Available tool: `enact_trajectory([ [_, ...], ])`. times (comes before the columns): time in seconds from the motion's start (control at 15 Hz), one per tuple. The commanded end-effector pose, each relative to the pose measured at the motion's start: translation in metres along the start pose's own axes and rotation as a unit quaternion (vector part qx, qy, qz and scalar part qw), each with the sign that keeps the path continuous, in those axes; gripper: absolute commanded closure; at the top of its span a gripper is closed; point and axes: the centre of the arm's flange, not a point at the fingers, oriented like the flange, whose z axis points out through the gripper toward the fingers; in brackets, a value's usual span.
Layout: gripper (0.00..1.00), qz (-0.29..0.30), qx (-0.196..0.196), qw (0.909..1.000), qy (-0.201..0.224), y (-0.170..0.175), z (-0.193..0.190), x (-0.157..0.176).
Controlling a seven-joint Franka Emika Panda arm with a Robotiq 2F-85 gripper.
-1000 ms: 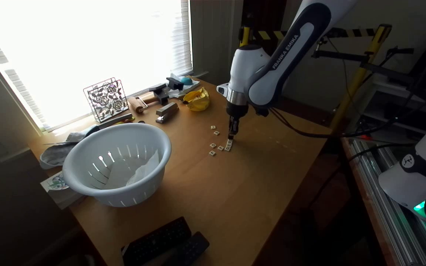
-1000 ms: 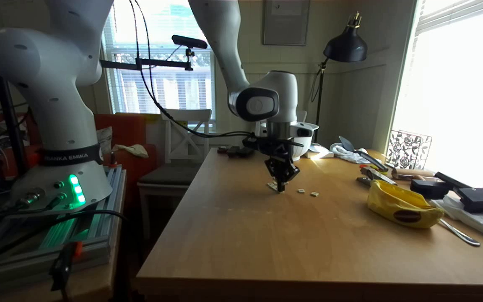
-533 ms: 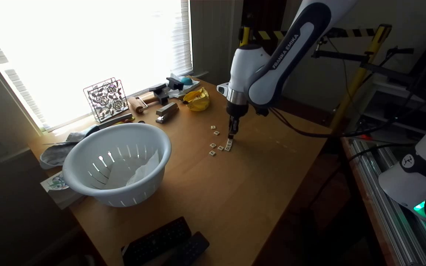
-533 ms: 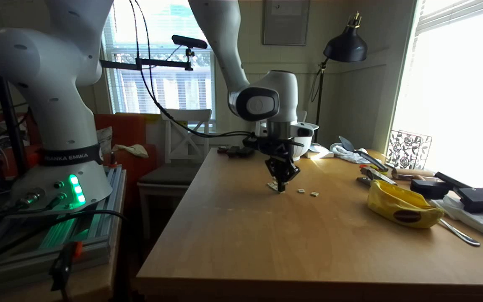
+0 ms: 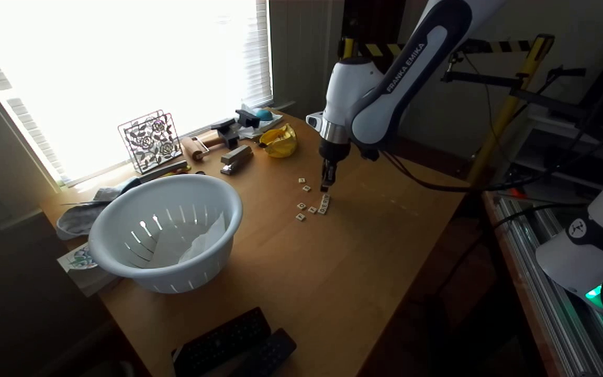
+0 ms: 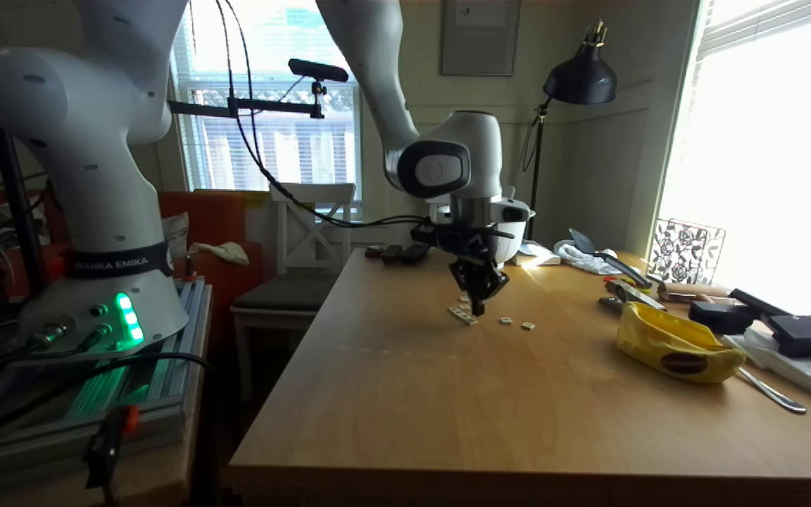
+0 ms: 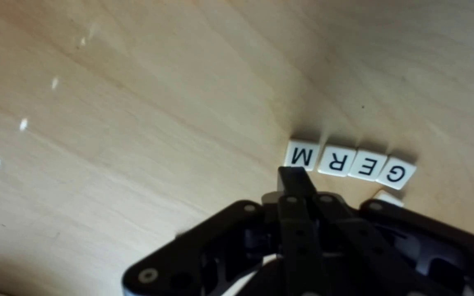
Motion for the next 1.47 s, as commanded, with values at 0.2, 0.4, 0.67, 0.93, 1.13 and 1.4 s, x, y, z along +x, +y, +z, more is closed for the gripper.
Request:
enact_trajectory([
  [0.2,1.00,0.005,-0.017,0.9990,0.042,0.017,-0.019,0.011],
  [0.4,1.00,0.006,-0.023,0.9983,0.053,0.023,-0.020,0.021],
  [0.67,1.00,0.005,-0.026,0.9978,0.061,0.027,-0.017,0.033],
  [0.93,1.00,0.003,-0.023,0.9982,0.056,0.028,-0.006,0.039],
  [1.13,1.00,0.002,-0.017,0.9986,0.051,0.027,0.003,0.041],
  [1.4,1.00,0.001,-0.015,0.9987,0.048,0.026,0.015,0.042],
])
